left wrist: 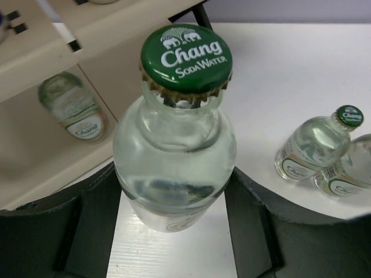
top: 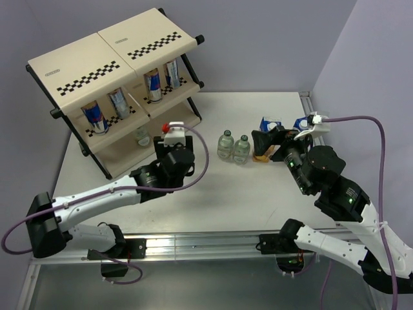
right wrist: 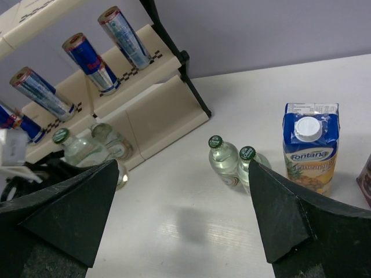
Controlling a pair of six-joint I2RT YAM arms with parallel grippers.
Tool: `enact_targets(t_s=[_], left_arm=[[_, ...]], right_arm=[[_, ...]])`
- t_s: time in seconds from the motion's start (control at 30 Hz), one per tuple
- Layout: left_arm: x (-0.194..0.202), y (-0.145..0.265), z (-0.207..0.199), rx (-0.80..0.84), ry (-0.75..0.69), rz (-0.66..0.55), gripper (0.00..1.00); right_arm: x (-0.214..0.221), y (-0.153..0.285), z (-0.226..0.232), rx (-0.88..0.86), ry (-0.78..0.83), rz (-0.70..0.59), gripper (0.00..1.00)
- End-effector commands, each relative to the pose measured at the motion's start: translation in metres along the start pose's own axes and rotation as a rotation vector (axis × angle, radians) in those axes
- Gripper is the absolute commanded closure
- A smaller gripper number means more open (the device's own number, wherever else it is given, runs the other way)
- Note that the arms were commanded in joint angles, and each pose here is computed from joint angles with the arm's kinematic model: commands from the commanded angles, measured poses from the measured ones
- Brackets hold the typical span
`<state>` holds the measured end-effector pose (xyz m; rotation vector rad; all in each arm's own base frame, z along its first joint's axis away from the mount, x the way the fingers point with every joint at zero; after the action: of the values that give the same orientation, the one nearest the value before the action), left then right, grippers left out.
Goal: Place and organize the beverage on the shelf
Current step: Adjust the drink.
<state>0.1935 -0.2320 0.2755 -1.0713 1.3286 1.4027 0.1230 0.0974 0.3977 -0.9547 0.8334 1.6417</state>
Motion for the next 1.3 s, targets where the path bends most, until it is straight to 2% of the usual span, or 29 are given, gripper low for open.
enact_targets(t_s=[0.0, 0.33, 0.53, 0.73, 0.93, 1.27], left_arm=[[-0.056, 0.012, 0.020, -0.046, 0.367, -0.222, 1.00], [-0.002, -0.006, 0.074, -0.171, 0.434, -0.227, 1.00], [0.029, -0.016, 0.082, -0.264, 0.411, -0.211, 1.00], [0.059, -0.023, 0.093, -0.337, 0.456, -0.215, 1.00], [0.076, -0.040, 0.103, -0.403, 0.461, -0.212, 1.00], [0.079, -0.062, 0.127, -0.465, 0.471, -0.230, 1.00]], right_arm=[[0.003, -0.008, 0.002, 0.011, 0.013, -0.013, 0.00], [0.015, -0.021, 0.007, -0.003, 0.051, 0.023, 0.00], [0.018, -0.026, 0.011, -0.017, 0.061, 0.030, 0.00], [0.021, -0.030, 0.011, -0.021, 0.072, 0.028, 0.00], [0.022, -0.033, 0.012, -0.024, 0.083, 0.013, 0.00], [0.023, -0.034, 0.011, -0.035, 0.095, -0.009, 0.00]])
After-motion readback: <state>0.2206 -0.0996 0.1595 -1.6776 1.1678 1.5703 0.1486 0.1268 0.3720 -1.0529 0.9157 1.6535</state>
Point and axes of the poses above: each gripper's point midway between its finger pads, its own y axis back along the fingers, its own z axis along the line the jaws close on, x = y × z, the point moved 10 cm from there along y, back along the fingers, and after that the axes turned 4 degrees about -y, right-handed, at the moved point
